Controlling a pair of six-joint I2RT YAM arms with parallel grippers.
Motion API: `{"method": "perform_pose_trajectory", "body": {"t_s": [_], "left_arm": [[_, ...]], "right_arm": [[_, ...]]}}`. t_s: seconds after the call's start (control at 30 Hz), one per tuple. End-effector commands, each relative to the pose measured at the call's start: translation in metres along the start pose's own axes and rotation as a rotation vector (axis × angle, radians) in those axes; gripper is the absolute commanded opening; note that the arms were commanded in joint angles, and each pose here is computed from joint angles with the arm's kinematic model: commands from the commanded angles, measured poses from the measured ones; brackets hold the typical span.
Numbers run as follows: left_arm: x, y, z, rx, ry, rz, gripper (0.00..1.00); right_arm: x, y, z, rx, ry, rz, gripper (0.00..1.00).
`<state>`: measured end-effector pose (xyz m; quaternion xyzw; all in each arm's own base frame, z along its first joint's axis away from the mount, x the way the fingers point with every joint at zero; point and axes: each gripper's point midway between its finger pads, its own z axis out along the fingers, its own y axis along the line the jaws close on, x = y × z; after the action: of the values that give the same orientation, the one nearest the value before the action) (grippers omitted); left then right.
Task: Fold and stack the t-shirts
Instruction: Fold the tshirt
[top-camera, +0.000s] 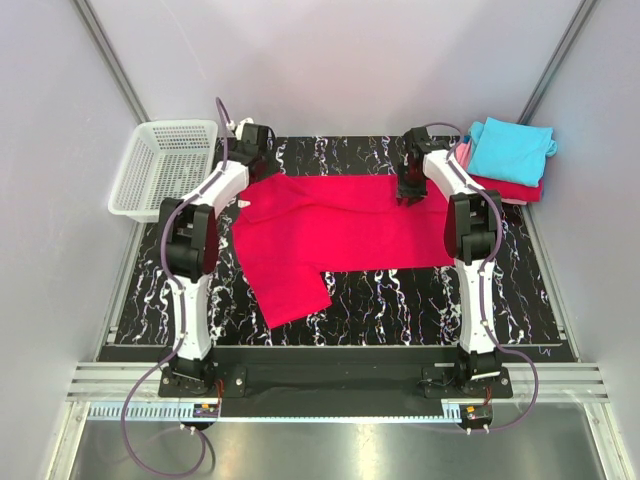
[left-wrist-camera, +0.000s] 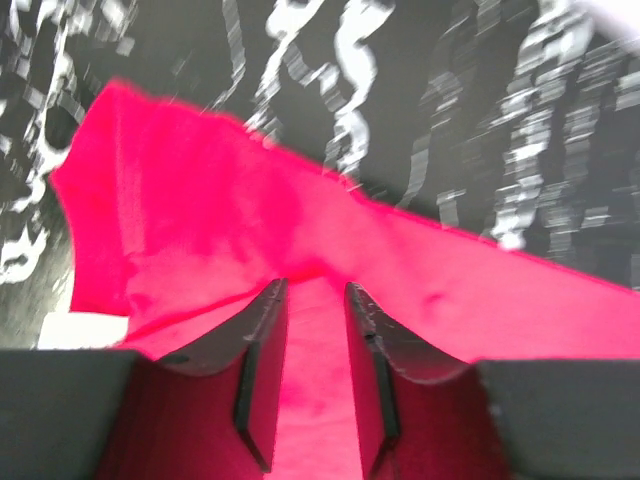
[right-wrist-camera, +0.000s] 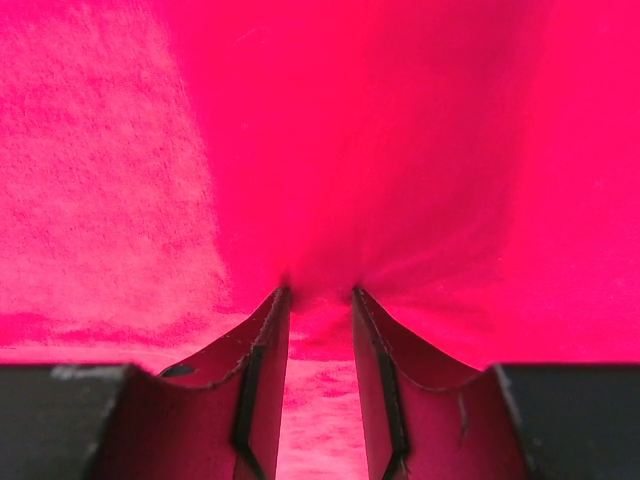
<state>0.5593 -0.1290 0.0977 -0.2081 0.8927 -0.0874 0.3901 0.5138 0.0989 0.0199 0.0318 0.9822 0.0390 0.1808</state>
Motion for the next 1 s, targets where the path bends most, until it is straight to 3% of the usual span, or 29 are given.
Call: {"method": "perform_pose_trajectory", "body": {"t_s": [0.0,0.33,0.97], "left_arm": [[-0.034,-0.032,-0.017,0.118,-0.078,-0.015,0.35],[0.005,-0.032,0.010,0.075,0.093,-0.036,0.38],[0.039,-0.029,0.029,0.025,0.159,-0.010,0.34]], "right_arm": [[-0.008,0.016,-0.029,-0.047,-0.043,-0.010,0.38],[-0.004,0.009,-0.024,-0.016,-0.033,-0.018,0.38],[0.000,0.002,-0.017,0.017,-0.024,-0.023,0.36]]}}
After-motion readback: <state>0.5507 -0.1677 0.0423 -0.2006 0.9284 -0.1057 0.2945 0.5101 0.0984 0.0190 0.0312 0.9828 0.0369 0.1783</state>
